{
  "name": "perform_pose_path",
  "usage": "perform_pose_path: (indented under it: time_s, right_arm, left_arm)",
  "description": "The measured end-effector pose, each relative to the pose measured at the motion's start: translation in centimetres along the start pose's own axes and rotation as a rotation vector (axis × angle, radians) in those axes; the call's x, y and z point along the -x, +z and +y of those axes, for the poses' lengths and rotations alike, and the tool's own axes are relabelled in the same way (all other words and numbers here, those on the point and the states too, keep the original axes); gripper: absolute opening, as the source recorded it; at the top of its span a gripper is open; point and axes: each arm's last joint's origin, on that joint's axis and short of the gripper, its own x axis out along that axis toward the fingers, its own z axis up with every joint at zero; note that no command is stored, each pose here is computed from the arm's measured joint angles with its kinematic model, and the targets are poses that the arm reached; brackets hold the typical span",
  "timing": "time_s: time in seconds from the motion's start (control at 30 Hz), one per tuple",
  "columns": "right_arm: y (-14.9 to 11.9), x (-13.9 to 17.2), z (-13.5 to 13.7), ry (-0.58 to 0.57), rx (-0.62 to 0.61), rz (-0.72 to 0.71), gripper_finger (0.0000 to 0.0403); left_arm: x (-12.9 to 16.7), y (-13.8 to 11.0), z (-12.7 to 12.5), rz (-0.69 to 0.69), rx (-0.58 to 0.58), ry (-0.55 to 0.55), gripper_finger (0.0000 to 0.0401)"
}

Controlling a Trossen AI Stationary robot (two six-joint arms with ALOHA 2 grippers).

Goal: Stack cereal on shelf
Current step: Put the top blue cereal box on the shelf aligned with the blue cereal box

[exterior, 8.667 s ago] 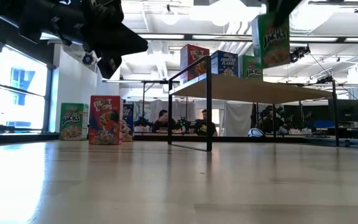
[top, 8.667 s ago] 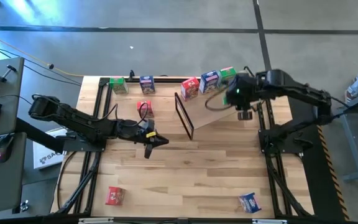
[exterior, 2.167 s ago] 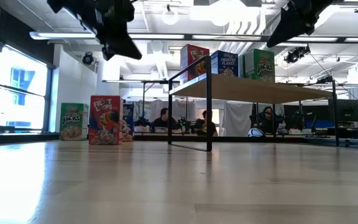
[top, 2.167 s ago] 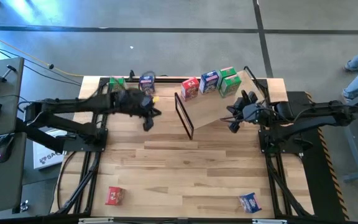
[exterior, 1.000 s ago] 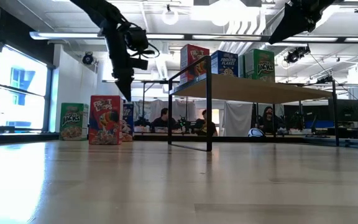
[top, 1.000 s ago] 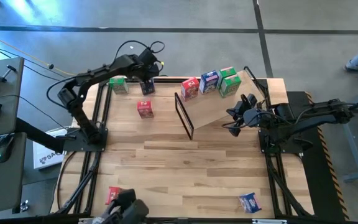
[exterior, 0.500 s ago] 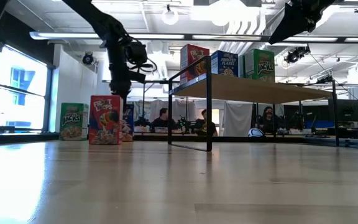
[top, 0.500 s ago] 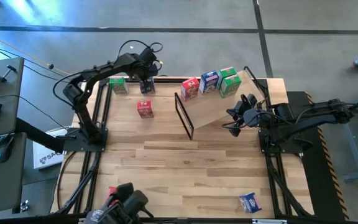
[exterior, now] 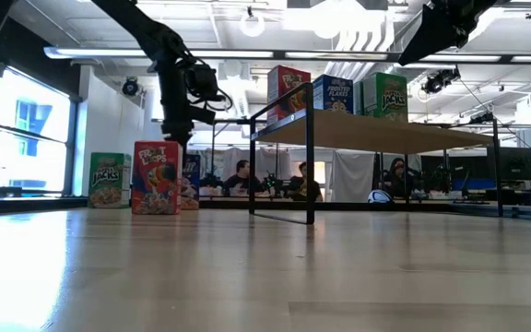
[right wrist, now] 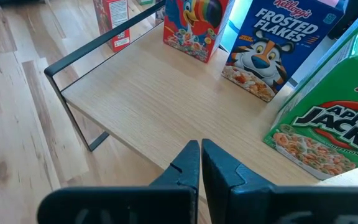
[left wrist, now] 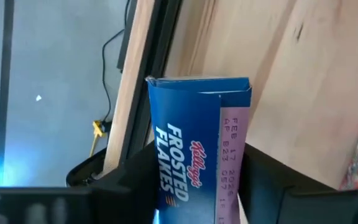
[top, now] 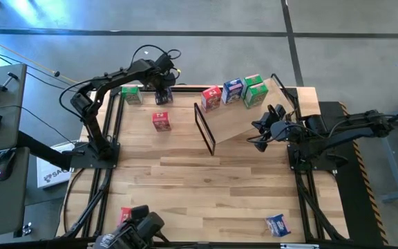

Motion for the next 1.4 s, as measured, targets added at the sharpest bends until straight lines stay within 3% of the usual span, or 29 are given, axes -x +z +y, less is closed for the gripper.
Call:
perform_pose_path:
  time_s: [0.27, 0.4, 0.57, 0.8, 0.93, 1.13, 1.4]
  right_arm:
    - [0.0, 0.0, 0.0, 0.015, -0.001, 0.005, 0.0000]
    - [0.0, 0.0, 0.1, 0.018, 0.000, 0.006, 0.0000]
    - [0.0, 0.0, 0.1, 0.018, 0.000, 0.006, 0.0000]
    - [0.0, 0.0, 0.0, 0.012, -0.001, 0.004, 0.0000]
    - [0.0, 0.0, 0.0, 0.011, -0.001, 0.003, 0.0000]
    - [-0.1, 0.0, 0.1, 0.027, 0.003, 0.014, 0.0000]
    - [-0.6, 0.4, 0.5, 0.050, 0.043, 0.037, 0.0000]
  left_arm:
    - [2.4, -0.6, -0.4, -0.019, -0.035, 0.012, 0.0138]
    - [5.5, -1.4, -0.6, -0.068, -0.006, 0.047, 0.0137]
    - [10.8, -3.0, -2.8, -0.137, 0.053, 0.075, 0.0137]
    - [18.1, -4.7, -8.3, -0.375, 0.084, 0.055, 0.0136]
    - [20.3, -5.0, -11.8, -0.476, 0.113, -0.065, 0.0136]
    - [20.5, -3.4, -17.9, -0.457, 0.044, -0.237, 0.0136]
    - [17.5, 0.4, -26.0, -0.376, -0.035, -0.372, 0.0136]
